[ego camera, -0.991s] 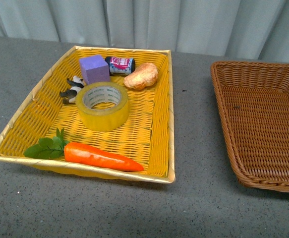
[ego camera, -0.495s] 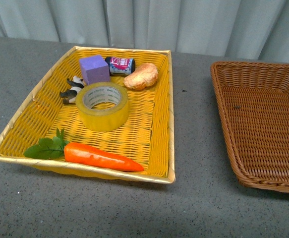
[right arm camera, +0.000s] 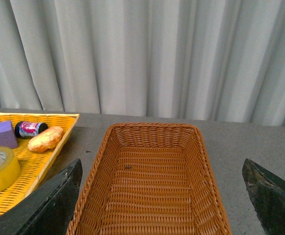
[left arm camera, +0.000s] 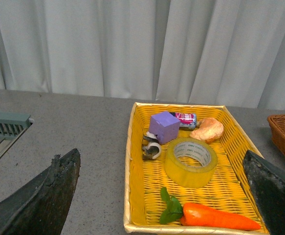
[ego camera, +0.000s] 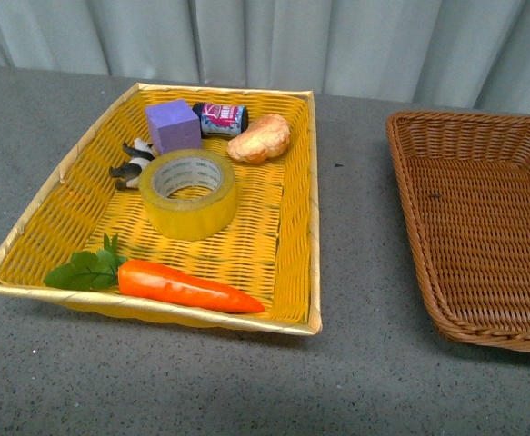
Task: Move tape to another basket
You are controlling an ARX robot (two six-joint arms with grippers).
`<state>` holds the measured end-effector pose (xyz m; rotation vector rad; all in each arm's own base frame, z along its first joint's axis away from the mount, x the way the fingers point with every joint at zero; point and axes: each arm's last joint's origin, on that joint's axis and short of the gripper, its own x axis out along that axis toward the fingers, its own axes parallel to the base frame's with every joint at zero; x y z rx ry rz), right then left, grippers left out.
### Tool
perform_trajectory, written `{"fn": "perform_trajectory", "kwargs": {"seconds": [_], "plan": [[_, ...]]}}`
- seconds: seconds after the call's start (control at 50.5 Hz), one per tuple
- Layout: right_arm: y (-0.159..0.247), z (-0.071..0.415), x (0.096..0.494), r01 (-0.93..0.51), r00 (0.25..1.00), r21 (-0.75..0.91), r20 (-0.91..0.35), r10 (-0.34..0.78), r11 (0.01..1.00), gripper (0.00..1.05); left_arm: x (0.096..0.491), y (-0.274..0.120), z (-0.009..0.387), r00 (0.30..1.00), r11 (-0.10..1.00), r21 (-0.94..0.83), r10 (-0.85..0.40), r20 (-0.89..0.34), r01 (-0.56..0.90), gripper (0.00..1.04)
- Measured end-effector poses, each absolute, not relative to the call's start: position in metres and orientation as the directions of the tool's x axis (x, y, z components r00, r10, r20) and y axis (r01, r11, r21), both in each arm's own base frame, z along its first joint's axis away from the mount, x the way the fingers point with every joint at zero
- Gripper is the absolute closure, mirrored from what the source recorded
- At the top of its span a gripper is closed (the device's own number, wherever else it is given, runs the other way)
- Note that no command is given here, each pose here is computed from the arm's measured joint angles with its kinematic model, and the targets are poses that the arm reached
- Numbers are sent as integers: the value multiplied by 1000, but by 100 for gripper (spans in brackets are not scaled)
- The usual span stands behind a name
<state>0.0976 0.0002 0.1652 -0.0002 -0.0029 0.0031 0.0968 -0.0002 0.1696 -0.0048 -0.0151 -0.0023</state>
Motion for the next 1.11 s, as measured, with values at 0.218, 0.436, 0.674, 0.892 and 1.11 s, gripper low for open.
{"fn": "perform_trajectory", "kwargs": {"seconds": [0.218, 0.436, 0.674, 0.892, 1.11], "plan": [[0, 165, 98, -3, 1000, 0, 3, 3, 1000, 9, 97, 0, 167, 993, 995, -21, 97, -74, -99, 6], [0, 165, 98, -3, 1000, 0, 4, 3, 1000, 9, 122, -3, 162, 945, 981, 11, 188, -266, -192, 6], [0, 165, 98, -3, 1000, 0, 4, 3, 1000, 9, 210, -6, 172, 888, 994, 20, 104, -447, -107, 6], [0, 165, 98, -3, 1000, 0, 4, 3, 1000, 9, 285, -22, 163, 781, 996, -9, 68, -620, -94, 6], [0, 165, 98, -3, 1000, 0, 4, 3, 1000, 9, 330, -41, 154, 692, 991, 5, 96, -715, -133, 6]]}}
